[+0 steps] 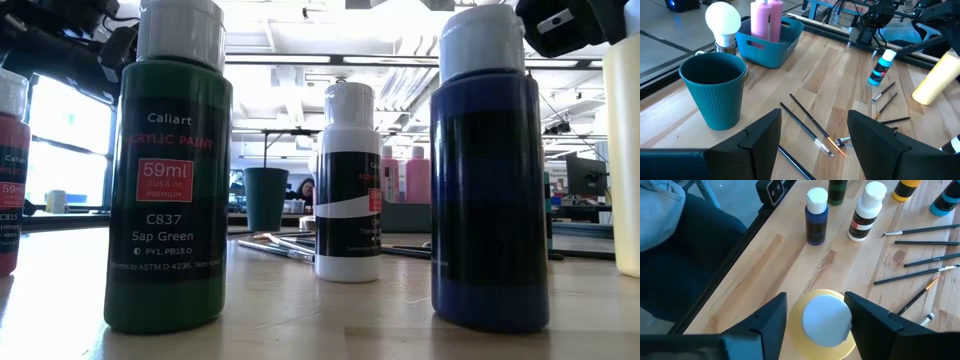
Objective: Pick & Place Paint Supplies
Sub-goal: Put the large yellow paint bottle into the blue bin
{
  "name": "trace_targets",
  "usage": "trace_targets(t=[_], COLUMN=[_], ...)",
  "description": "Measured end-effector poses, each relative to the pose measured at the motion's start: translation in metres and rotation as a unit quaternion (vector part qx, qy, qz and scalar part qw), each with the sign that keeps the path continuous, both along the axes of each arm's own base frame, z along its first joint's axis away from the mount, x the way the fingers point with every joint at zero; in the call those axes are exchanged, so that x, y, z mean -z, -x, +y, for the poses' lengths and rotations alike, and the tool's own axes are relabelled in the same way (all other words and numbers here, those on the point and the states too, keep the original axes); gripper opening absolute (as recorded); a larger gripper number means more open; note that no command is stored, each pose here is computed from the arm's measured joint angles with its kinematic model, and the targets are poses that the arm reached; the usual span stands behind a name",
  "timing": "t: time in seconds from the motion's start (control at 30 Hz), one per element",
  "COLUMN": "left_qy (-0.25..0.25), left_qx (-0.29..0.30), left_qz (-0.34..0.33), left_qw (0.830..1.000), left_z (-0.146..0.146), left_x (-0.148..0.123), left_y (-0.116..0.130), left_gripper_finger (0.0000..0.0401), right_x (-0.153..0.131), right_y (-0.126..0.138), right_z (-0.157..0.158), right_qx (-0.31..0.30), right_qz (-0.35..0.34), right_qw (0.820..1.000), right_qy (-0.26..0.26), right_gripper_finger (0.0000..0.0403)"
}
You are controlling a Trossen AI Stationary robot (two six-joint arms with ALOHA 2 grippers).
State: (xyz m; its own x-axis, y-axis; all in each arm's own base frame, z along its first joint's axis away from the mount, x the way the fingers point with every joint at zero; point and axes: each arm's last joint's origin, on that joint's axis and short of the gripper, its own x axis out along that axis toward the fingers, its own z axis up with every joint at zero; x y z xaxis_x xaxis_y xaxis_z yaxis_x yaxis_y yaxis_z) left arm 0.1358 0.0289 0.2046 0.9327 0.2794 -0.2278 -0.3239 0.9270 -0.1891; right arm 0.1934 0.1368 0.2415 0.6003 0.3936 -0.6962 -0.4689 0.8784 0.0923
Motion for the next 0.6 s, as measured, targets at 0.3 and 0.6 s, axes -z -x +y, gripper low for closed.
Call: trace_targets(t=[0.3, 0.6], left_qy=[0.0, 0.0], left_qx=[0.0, 0.0], left_qz=[0.0, 0.0], left_qw=[1.0, 1.0], left_z=[0.0, 0.0], left_x=[0.0, 0.0], left_y=[0.0, 0.0], left_gripper_finger=[0.0226, 0.0226], right_x=[0.0003, -0.0001], right_y=[0.0003, -0.0004], right_z=[-0.0003, -0.001], right_qx=[0.0, 0.026], right_qz=[0.002, 0.001], right_qw=[1.0, 1.0], right_qy=[0.002, -0.002], right_gripper_finger=[0.0119, 0.0128])
